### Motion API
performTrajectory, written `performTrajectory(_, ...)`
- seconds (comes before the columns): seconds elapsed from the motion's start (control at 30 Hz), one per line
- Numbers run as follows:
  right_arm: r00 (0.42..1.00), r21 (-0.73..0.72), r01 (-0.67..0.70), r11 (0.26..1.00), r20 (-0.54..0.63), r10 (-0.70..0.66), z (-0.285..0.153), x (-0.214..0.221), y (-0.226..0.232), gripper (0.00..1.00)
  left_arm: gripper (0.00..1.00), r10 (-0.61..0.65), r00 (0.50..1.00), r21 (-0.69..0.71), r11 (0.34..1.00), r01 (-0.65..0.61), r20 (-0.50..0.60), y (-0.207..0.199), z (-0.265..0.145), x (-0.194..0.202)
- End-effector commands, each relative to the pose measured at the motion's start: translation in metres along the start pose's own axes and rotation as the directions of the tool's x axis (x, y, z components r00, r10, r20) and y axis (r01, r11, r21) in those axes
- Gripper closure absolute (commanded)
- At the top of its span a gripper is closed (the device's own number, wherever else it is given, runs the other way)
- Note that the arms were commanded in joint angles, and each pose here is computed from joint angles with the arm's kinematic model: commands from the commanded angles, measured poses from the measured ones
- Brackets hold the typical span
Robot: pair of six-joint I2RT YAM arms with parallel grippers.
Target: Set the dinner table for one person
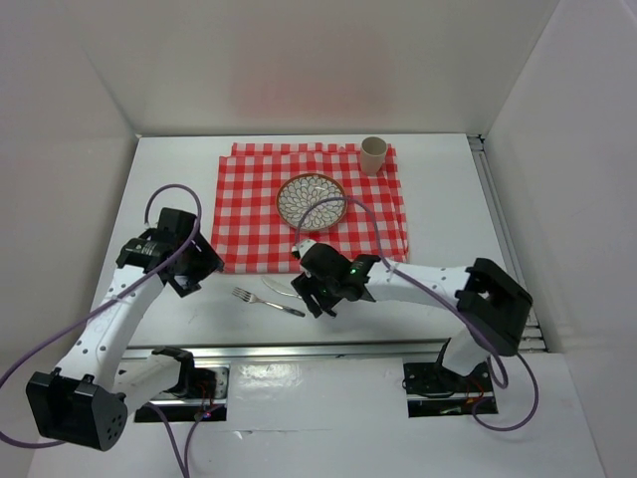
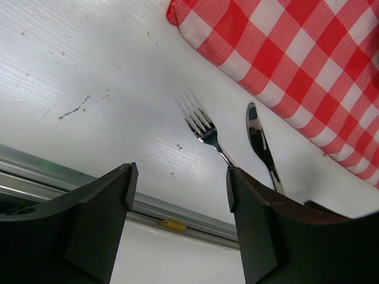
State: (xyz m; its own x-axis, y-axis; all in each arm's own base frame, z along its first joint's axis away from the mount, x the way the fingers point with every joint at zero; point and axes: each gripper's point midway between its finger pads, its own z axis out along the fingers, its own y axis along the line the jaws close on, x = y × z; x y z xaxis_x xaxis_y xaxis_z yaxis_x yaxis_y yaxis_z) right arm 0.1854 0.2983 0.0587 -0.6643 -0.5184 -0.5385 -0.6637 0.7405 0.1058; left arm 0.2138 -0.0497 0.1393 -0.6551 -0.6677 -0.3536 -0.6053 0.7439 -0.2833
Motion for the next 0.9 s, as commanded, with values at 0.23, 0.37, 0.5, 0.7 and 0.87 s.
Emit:
performTrajectory(0.23, 0.996, 0.027, 0.081, 0.996, 0.038, -0.082, 0.051, -0.026, 0.007, 0.31, 0.2, -0.018, 0.999, 0.072, 0.997, 0.015, 0.045, -0.013, -0.001, -0.009)
performTrajectory(0.37, 0.996, 0.033, 0.093, 0.995, 0.012, -0.093, 0.06, -0.02, 0.006, 0.38, 0.19, 0.0, 0.998, 0.055, 0.999, -0.003, 0.063, -0.01, -0.002, -0.012)
performTrajectory(0.5, 0.993, 0.029, 0.117, 0.993, -0.03, -0.116, 0.071, -0.006, 0.004, 0.57, 0.19, 0.005, 0.999, 0.02, 1.0, -0.006, 0.047, 0.0, 0.004, -0.006)
performTrajectory(0.7, 0.989, 0.049, 0.132, 0.99, -0.072, -0.128, 0.078, 0.011, -0.001, 0.86, 0.19, 0.005, 0.999, 0.019, 1.0, -0.006, 0.046, 0.004, 0.005, -0.002)
performTrajectory(0.87, 0.976, 0.057, 0.209, 0.976, -0.075, -0.204, 0.066, 0.01, 0.0, 0.93, 0.19, 0.007, 0.999, -0.005, 1.0, -0.007, 0.043, 0.01, 0.01, 0.001)
